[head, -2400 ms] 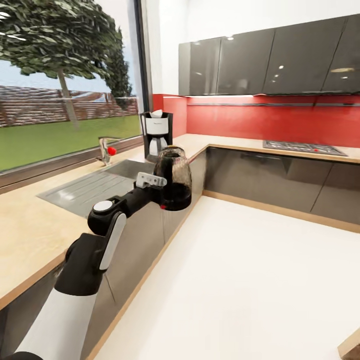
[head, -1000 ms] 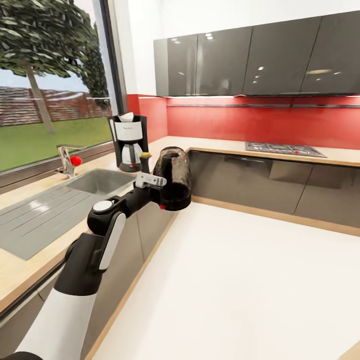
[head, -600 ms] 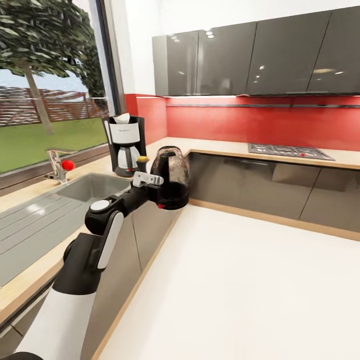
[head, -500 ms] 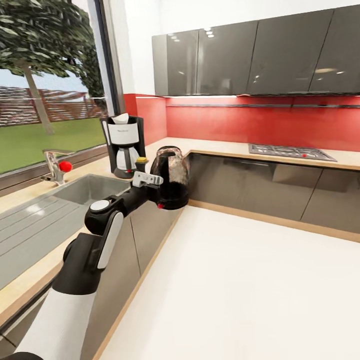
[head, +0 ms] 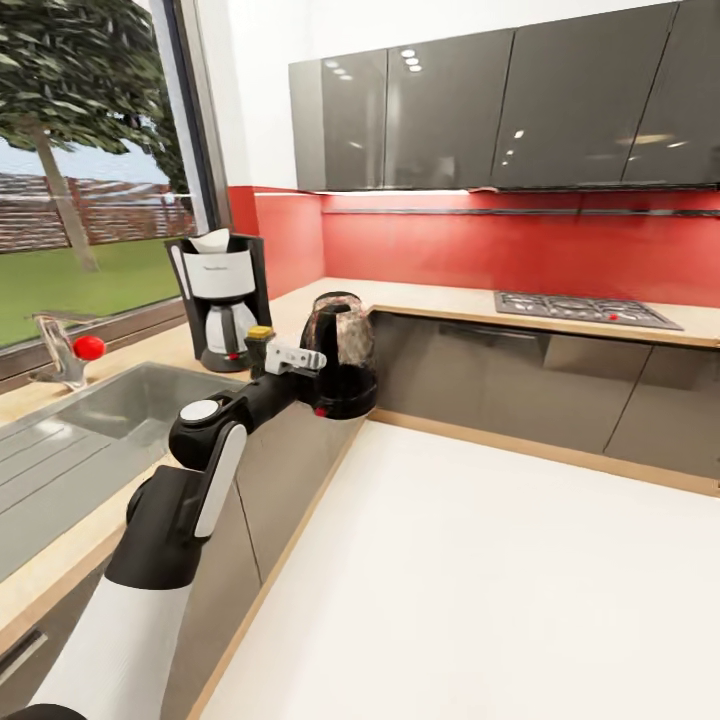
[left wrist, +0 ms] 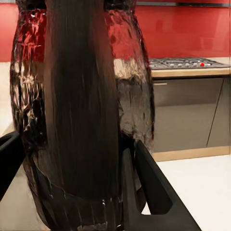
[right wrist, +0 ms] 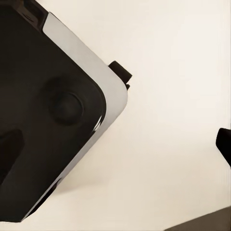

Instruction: Set up a coffee station on the kitchen countertop: keep the coffee maker on the countertop, move the bottle of coffee from the kitchen shelf to the counter next to the coffee maker, place a paper coffee filter on top of the coffee maker, put the saucer next to the coffee maker with the coffee cup on the saucer, and place the electric kettle next to the coffee maker.

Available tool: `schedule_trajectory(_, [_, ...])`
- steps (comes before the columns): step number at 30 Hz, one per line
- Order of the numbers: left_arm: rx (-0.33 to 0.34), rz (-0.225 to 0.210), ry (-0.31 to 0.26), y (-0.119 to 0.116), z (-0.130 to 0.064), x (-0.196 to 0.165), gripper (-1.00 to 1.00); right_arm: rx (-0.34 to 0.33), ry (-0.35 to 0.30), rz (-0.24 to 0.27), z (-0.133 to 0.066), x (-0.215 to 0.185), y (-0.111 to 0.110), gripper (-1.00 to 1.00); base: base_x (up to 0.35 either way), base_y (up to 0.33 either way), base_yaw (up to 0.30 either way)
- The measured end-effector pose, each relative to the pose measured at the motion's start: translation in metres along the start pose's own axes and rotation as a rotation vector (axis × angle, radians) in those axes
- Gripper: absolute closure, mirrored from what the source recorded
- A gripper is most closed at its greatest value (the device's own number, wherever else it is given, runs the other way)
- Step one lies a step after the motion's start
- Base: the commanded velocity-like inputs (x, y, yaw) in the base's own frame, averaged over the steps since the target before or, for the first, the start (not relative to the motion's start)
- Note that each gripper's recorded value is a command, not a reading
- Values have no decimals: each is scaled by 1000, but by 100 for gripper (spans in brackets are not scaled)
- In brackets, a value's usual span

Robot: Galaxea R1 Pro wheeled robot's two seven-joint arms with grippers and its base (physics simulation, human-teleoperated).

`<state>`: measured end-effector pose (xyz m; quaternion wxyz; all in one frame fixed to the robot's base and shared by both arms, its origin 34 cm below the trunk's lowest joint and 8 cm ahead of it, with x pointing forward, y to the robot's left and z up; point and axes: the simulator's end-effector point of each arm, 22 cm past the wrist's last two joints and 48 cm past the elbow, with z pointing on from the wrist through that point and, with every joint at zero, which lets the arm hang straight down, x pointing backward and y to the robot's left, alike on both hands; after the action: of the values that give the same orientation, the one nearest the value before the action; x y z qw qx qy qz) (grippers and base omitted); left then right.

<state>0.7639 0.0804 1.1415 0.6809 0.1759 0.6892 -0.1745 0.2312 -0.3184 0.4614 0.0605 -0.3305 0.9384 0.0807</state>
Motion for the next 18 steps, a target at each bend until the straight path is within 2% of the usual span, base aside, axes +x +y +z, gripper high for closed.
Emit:
schedule_trajectory(13, [0,-1,0,0,0,0,100,-1,0,0,0,0,0,-100,295,-166,-255])
schedule_trajectory(18, [0,-1,0,0,0,0,100,0,0,0,0,0,0,-100,294,-168,-172])
